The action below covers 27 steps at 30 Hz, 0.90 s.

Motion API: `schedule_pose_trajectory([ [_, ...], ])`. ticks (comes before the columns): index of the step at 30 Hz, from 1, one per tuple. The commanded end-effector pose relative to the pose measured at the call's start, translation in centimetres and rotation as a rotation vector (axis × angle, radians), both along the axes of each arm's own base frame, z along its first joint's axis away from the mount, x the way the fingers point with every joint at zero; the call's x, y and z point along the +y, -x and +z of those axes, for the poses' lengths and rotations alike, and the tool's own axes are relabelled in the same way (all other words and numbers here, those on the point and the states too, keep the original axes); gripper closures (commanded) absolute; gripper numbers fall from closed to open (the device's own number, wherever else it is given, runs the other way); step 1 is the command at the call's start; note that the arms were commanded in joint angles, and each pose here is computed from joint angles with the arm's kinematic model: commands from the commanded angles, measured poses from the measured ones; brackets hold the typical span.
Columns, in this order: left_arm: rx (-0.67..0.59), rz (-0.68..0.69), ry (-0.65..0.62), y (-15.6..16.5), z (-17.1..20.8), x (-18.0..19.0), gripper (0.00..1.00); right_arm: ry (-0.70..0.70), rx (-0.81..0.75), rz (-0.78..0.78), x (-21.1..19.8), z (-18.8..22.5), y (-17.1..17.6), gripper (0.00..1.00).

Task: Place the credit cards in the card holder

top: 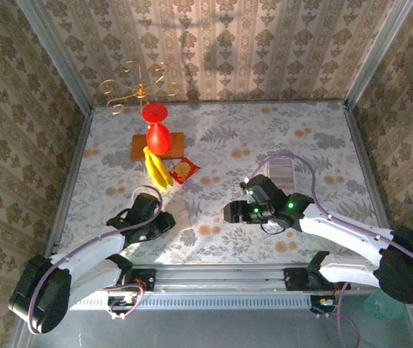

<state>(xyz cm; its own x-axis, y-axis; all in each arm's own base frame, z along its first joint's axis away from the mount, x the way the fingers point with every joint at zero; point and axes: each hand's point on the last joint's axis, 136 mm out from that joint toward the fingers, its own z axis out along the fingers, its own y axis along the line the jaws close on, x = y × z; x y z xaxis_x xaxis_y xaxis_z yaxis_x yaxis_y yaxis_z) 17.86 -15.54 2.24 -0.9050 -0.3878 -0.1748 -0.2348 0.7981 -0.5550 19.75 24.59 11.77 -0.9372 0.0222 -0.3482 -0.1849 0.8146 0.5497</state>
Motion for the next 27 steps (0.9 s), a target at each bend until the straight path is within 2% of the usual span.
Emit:
schedule_pose_trajectory([
  [1, -0.007, -0.034, 0.024, 0.2, -0.1, -0.6, 0.76, -0.017, 0.021, 0.009, 0.4, -0.2, 0.4, 0.28],
  [14, -0.111, -0.148, 0.131, 0.2, 5.0, -3.1, 1.0, 0.0, 0.012, -0.002, 0.2, 0.4, 0.1, 0.31],
  [21, -0.204, -0.204, 0.16, 0.3, 8.7, -5.5, 1.0, -0.009, -0.01, 0.008, 1.1, 2.0, -0.2, 0.32],
  [27, -0.287, -0.265, 0.176, 0.1, 11.8, -8.0, 1.0, -0.003, -0.023, 0.04, 2.7, 3.0, -0.5, 0.27],
])
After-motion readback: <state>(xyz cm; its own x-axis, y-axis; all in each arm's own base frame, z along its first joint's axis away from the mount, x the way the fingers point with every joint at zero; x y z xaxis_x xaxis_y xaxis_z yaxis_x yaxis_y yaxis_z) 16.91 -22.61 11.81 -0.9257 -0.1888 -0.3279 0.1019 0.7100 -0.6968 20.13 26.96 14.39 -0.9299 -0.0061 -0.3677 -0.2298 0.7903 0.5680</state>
